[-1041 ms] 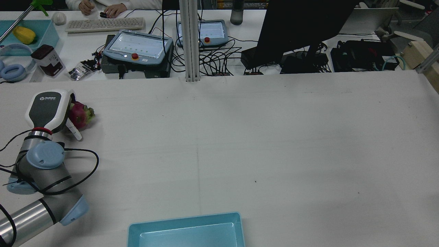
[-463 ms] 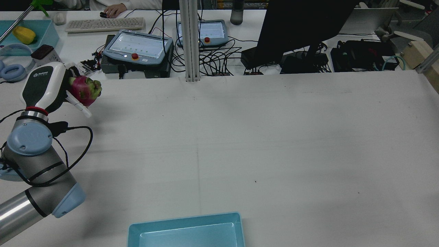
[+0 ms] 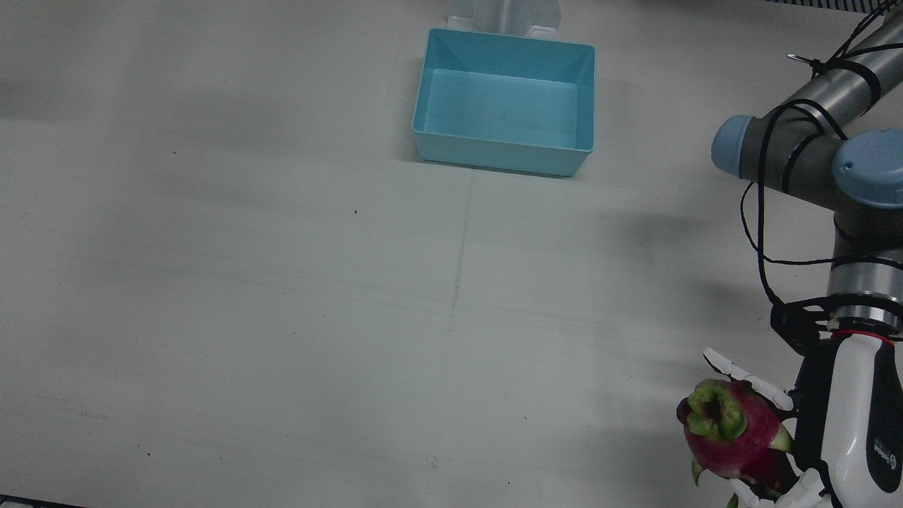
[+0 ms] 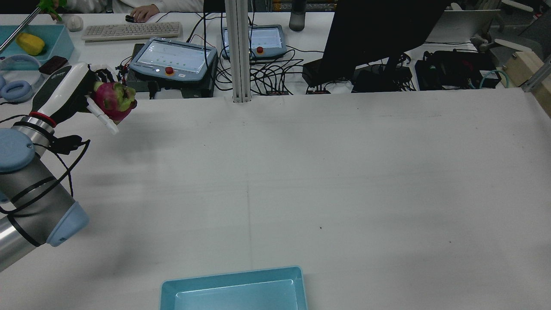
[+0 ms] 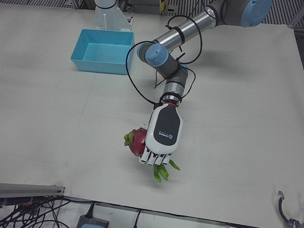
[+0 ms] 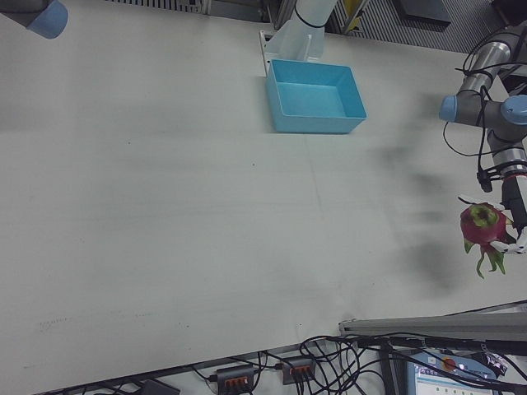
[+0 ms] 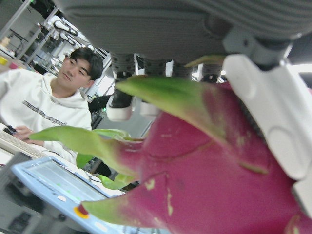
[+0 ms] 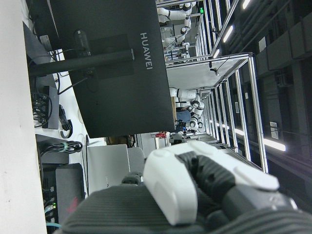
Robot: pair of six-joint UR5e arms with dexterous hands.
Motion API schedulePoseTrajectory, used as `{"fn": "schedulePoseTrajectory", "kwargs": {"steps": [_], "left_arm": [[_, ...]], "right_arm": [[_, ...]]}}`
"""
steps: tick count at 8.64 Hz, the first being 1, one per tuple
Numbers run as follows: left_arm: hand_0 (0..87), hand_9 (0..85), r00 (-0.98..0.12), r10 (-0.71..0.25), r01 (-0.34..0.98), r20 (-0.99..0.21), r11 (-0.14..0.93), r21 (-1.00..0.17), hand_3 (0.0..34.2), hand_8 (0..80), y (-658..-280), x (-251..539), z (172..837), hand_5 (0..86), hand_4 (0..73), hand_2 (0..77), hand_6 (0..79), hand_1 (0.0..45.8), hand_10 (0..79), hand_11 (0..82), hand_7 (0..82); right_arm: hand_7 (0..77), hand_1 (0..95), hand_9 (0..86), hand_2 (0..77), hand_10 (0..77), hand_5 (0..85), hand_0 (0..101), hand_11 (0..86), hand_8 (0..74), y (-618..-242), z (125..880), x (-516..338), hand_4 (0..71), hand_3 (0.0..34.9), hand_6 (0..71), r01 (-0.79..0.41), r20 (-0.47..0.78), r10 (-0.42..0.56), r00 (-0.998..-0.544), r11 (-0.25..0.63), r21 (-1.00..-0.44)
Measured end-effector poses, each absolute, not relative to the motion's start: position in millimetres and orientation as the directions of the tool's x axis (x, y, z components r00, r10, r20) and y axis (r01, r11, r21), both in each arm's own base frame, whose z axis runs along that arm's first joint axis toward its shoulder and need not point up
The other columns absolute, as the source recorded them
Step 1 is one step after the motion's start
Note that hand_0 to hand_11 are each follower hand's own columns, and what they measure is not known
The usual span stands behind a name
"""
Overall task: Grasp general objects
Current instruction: 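Lift the dragon fruit off the table with the left hand, then carry the dragon fruit with the left hand toward the blue tray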
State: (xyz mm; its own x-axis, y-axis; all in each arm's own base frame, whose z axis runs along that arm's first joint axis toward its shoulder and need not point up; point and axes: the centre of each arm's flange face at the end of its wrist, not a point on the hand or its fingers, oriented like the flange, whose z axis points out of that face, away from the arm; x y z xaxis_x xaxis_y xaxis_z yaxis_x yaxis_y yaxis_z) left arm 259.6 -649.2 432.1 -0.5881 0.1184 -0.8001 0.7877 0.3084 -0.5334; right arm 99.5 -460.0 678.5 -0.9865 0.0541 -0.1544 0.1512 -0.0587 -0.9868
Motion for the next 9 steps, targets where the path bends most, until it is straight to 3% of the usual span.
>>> {"fn": "schedulePoseTrajectory", "kwargs": {"steps": [1,4,7,9], "left_arm": [[33.4,70.9,-0.694,0.119,0.692,-0.710,0.381,-0.613,0.0,50.7,-658.1,257.3,429.7,52.9,24.0,0.5,52.4,0.0,39.3,70.4,50.2],[36.8,70.9,-0.873,0.036,0.414,-0.487,0.581,-0.701,0.0,47.5,-651.1,279.1,437.0,52.9,24.0,0.5,52.9,0.0,39.3,52.4,50.2],[38.2,70.9,-0.906,-0.083,0.236,-0.416,0.716,-0.657,0.0,47.5,-625.7,324.2,421.6,52.9,24.0,0.5,52.4,0.0,39.3,51.3,50.2],[40.1,70.9,-0.900,-0.186,0.111,-0.394,0.777,-0.620,0.0,47.5,-578.5,396.3,401.2,52.9,24.0,0.5,52.9,0.0,39.3,50.7,50.2]], "right_arm": [[0.0,94.9,0.5,77.4,0.0,0.0,0,0.5,0.0,-460.1,678.3,99.4,0.0,0.0,0.0,0.151,-0.154,0.054,-0.987,-0.058,-0.987],[0.0,94.9,0.5,77.4,0.0,0.0,0,0.5,0.0,-460.1,678.0,99.4,0.0,0.0,0.0,0.151,-0.154,0.055,-0.986,-0.058,-0.987],[0.0,94.9,0.5,77.4,0.0,0.0,0,0.5,0.0,-460.1,677.8,99.3,0.0,0.0,0.0,0.151,-0.154,0.055,-0.986,-0.058,-0.987],[0.0,94.9,0.5,77.4,0.0,0.0,0,0.5,0.0,-460.1,677.5,99.3,0.0,0.0,0.0,0.152,-0.155,0.056,-0.986,-0.058,-0.987]]}}
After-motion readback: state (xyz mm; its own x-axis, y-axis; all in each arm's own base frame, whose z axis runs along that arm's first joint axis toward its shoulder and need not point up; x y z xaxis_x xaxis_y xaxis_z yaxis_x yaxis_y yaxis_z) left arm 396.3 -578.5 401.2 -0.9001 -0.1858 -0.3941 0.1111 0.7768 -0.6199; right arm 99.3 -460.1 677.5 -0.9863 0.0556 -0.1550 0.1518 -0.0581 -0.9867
